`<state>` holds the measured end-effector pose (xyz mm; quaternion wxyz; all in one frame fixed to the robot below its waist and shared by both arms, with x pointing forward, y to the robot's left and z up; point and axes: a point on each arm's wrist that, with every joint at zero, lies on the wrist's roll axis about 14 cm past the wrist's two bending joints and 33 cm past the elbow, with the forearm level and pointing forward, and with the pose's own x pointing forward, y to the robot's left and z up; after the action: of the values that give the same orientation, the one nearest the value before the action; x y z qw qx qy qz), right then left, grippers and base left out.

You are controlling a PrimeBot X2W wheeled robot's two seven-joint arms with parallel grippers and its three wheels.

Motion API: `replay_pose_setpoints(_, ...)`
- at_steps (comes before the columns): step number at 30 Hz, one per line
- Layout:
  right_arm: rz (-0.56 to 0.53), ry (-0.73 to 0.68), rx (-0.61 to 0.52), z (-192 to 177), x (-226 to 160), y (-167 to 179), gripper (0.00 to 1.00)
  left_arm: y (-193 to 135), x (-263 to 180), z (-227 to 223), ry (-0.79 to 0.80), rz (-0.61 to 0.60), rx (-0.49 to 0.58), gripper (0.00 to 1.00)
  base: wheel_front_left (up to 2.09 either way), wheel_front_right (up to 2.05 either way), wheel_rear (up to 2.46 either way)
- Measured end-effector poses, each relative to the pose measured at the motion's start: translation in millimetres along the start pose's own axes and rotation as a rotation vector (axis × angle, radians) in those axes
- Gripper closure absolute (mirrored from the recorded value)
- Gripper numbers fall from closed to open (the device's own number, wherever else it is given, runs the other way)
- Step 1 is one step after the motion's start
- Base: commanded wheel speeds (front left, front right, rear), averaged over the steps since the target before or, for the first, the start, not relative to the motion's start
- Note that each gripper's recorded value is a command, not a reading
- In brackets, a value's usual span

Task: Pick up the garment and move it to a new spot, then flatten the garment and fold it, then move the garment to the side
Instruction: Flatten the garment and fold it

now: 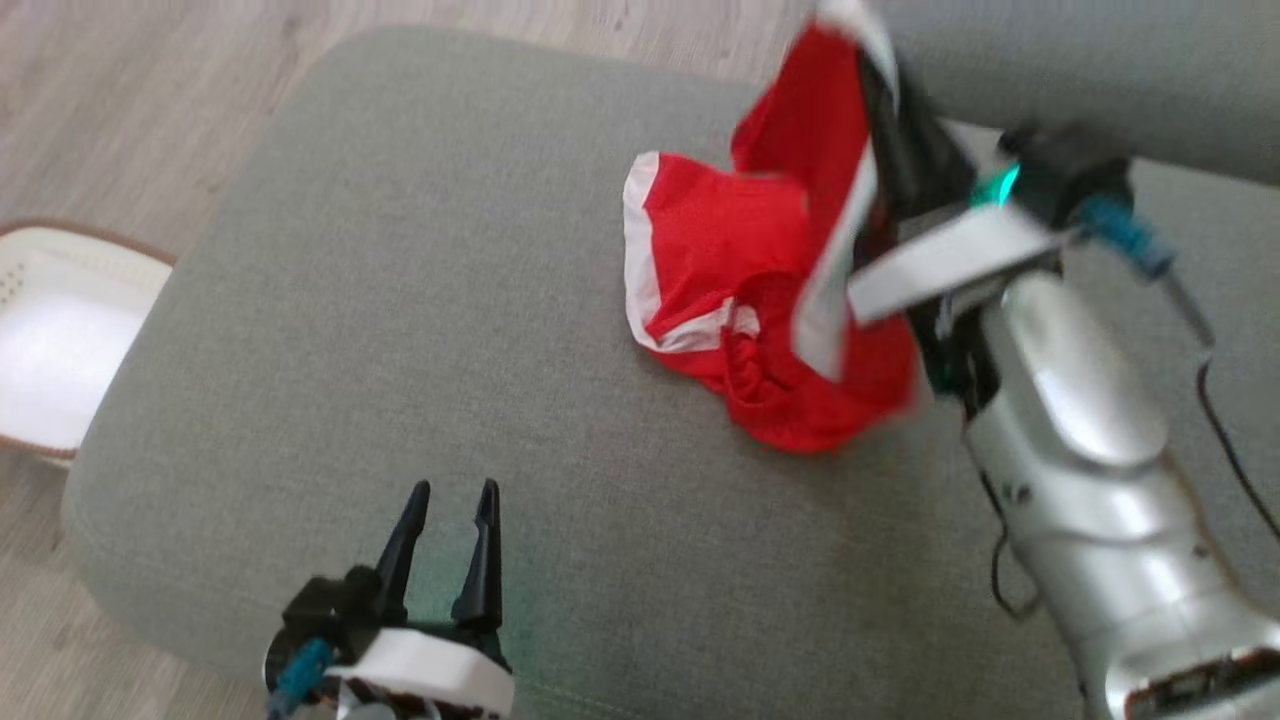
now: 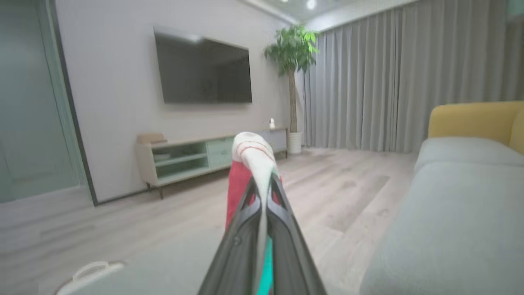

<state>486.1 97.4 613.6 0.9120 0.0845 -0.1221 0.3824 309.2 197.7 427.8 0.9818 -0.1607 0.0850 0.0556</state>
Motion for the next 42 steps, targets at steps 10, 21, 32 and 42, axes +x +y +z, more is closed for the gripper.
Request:
replay_pose_setpoints(10,0.029,-0.189,0.088,85,15,17,1.0,2,-22,-9,0.005,0.003,-0.006,0.0,0.0,0.0,0.0)
replay_pose_setpoints(21,-0.642,0.299,0.065,-84,-169,-157,0.0,-20,-4,-16,0.042,-0.079,0.005,0.0,0.0,0.0,0.0)
replay_pose_setpoints(32,-0.766,0.322,-0.113,-67,-228,-195,0.0,-65,28,-19,0.069,-0.228,0.034,0.0,0.0,0.0,0.0)
replay_pose_setpoints(42,-0.682,0.352,-0.103,-86,-239,-165,0.0,-149,54,-19,0.089,-0.486,0.021,0.0,0.0,0.0,0.0)
